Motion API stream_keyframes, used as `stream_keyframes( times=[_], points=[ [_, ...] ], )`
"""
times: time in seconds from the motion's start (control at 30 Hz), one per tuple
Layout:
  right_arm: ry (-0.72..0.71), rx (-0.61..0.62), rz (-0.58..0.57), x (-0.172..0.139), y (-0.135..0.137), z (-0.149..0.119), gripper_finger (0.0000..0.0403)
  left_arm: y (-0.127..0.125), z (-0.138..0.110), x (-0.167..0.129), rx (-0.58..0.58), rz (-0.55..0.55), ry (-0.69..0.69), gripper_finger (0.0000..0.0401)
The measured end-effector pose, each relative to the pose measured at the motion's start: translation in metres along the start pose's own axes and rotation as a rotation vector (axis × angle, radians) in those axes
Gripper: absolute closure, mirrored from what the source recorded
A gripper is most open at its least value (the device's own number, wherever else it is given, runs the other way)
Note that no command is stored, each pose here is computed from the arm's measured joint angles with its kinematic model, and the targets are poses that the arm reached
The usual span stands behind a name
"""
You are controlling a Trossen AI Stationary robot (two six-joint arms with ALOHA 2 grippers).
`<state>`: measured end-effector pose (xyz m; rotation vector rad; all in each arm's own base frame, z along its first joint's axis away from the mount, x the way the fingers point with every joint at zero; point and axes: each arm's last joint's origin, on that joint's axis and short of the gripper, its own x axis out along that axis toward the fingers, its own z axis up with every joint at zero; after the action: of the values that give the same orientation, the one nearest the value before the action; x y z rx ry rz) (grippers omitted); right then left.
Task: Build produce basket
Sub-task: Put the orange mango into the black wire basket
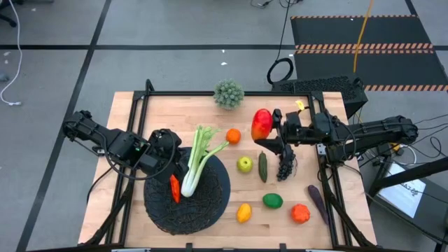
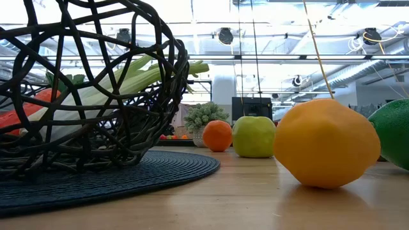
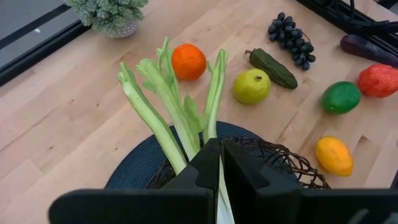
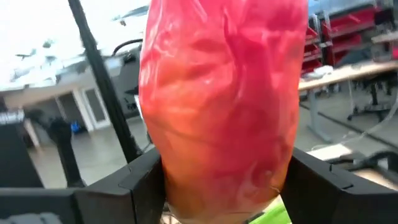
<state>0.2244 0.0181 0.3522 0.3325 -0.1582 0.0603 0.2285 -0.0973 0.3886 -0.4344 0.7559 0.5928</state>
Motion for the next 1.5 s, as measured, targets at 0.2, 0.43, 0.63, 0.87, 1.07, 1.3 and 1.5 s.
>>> stream_keyframes(
  times=[0.2, 0.43, 0.63, 0.87, 1.07, 1.3, 1.5],
  points=[
    [-0.003, 0.201, -0.007, 0.0, 0.0, 0.0, 0.0154, 0.0, 0.0, 0.0, -0.004, -0.003, -0.002, 0.0377],
    [-0.004, 0.381, -0.006, 0.0, 0.0, 0.0, 0.0154, 0.0, 0.0, 0.0, -0.005, -0.004, -0.002, 0.0377],
    [-0.003, 0.511, -0.006, 0.0, 0.0, 0.0, 0.0154, -0.001, 0.0, 0.0, -0.008, -0.004, -0.002, 0.0377],
    [-0.003, 0.552, -0.007, 0.0, 0.0, 0.0, 0.0154, -0.001, 0.0, 0.0, -0.008, -0.011, 0.013, 0.0377],
    [-0.038, 0.548, -0.072, 0.0, -0.002, 0.0, 0.0154, -0.001, 0.0, 0.0, -0.015, -0.01, 0.014, 0.0377],
    [-0.003, 0.502, -0.088, 0.008, -0.005, -0.009, 0.0154, 0.001, -0.001, 0.0, -0.029, 0.0, 0.023, 0.0377],
    [0.103, 0.541, -0.04, 0.027, -0.008, -0.032, 0.0154, 0.001, -0.002, 0.0, -0.081, 0.006, 0.026, 0.0377]
  ],
)
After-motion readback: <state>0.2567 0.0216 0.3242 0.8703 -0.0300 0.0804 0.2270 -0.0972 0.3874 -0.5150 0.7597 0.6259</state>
